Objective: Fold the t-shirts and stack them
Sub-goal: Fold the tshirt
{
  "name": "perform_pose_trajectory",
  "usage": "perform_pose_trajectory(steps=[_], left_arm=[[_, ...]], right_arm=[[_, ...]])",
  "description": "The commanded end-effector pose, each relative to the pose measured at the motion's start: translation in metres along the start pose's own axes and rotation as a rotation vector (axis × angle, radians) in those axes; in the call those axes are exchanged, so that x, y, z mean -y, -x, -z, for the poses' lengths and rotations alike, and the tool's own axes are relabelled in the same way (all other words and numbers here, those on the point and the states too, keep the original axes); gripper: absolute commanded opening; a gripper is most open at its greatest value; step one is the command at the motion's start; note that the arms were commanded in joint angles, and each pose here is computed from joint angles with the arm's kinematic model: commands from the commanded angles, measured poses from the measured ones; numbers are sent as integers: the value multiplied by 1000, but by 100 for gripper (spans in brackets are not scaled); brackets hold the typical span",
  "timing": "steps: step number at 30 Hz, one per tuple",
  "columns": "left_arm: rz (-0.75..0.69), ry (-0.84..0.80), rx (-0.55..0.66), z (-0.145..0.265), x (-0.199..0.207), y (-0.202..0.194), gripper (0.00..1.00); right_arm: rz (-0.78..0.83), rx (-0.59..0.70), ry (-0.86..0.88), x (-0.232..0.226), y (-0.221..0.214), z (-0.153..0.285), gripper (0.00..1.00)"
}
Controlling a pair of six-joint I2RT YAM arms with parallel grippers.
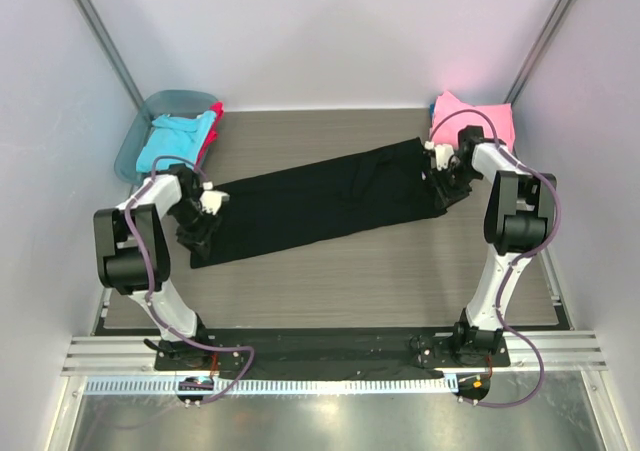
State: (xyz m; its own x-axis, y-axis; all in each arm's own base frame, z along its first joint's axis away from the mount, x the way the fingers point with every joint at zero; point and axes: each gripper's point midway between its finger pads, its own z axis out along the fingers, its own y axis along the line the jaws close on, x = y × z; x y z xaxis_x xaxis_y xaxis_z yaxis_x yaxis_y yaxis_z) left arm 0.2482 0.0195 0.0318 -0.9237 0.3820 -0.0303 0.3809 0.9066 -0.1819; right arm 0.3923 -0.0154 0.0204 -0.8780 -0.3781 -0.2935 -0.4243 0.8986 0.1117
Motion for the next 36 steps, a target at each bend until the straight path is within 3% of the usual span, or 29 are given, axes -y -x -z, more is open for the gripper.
perform_pose_trajectory(steps=[1, 4, 6, 20, 22, 23, 24, 26, 29, 30, 34, 36], left_arm=[[2, 31, 20, -1, -7, 8, 36], [3, 29, 6, -5, -9, 6, 35], [-3, 43, -7, -7, -10, 0, 35], [-49, 82, -2, -12, -7, -20, 34], [-60, 90, 8, -10, -8, -18, 34], [-60, 96, 21, -6, -10, -14, 34], [-71, 100, 39, 0, -10, -10, 35], [-77, 79, 83, 18, -4, 0, 36], [-142, 85, 211, 68, 1, 40, 40], [-176, 123, 302, 101, -3, 69, 41], [-277, 79, 355, 138, 12, 128, 44], [-332, 14, 362, 141, 38, 156, 44]], right_arm=[[-34, -71, 32, -4, -24, -12, 31], [-43, -114, 61, -12, -41, -15, 12], [-42, -112, 63, -16, -46, -9, 7], [33, -165, 35, -50, -116, 45, 4], [48, -187, 33, -52, -125, 50, 7], [60, -180, 20, -52, -124, 55, 11], [72, -185, -2, -49, -125, 61, 22], [98, -133, -59, -41, -109, 80, 27], [131, -29, -147, -24, -72, 111, 39], [134, -7, -166, -20, -62, 118, 41], [152, 110, -233, -2, -14, 144, 43], [155, 147, -230, 1, -1, 144, 44]])
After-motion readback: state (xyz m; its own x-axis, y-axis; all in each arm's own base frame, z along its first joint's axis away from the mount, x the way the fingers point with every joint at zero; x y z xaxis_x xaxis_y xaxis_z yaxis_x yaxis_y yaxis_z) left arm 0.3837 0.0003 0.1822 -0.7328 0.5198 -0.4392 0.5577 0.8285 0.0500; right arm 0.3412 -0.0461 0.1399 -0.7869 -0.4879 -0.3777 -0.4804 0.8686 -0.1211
